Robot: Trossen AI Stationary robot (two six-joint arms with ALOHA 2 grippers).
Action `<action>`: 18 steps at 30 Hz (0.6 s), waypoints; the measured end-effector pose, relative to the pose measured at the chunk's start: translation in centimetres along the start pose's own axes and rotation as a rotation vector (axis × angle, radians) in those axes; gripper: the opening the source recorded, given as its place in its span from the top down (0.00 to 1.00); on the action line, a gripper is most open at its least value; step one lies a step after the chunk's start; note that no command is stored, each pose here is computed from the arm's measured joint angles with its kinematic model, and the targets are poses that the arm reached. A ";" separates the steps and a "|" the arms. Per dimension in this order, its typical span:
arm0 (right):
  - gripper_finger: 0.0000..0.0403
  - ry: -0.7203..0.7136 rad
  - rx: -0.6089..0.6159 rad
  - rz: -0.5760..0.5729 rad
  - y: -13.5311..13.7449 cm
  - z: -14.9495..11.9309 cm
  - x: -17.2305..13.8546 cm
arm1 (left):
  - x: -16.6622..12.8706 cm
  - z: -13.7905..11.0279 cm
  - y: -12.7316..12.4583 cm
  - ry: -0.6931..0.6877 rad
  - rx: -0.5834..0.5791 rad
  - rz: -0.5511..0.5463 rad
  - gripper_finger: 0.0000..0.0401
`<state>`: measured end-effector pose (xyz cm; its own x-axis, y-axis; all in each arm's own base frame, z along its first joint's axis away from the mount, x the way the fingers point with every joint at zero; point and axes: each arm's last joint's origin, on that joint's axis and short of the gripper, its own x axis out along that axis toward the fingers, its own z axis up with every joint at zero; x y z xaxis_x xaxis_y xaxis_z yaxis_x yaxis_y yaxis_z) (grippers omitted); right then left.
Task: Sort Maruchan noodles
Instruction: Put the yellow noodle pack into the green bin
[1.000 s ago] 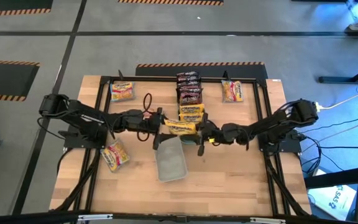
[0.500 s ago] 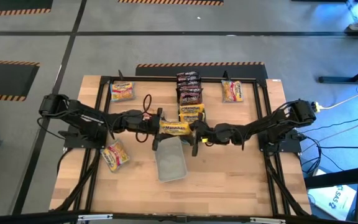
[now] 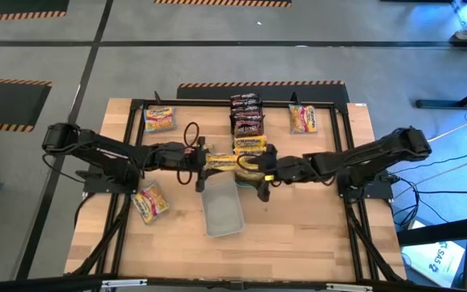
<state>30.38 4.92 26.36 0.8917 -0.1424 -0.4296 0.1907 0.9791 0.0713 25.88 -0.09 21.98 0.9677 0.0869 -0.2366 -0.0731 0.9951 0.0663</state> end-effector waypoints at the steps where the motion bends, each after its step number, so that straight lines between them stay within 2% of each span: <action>1: 0.23 0.018 0.000 -0.007 -0.1 0.4 -0.5 | 0.0 -0.1 0.0 0.014 0.009 0.004 0.63; 4: 0.23 0.004 0.006 -0.012 0.0 2.1 -1.4 | 0.0 -0.4 0.0 0.037 0.017 0.012 0.63; 9: 0.25 -0.056 -0.027 -0.002 -0.3 5.6 -1.3 | 0.0 -0.4 0.0 0.045 0.018 0.012 0.63; 15: 0.27 0.034 -0.052 0.035 -0.9 9.1 0.0 | 0.0 -0.6 0.0 0.057 0.019 0.011 0.63; 18: 0.27 0.146 -0.055 0.052 -1.1 10.0 1.6 | 0.0 -0.6 0.0 0.058 0.019 0.010 0.63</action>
<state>35.69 2.14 34.54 0.8300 -0.0722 -0.5531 0.1189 0.9917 0.0491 25.72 -0.06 21.44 0.9512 0.1003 -0.2918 -0.0779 0.9931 0.0874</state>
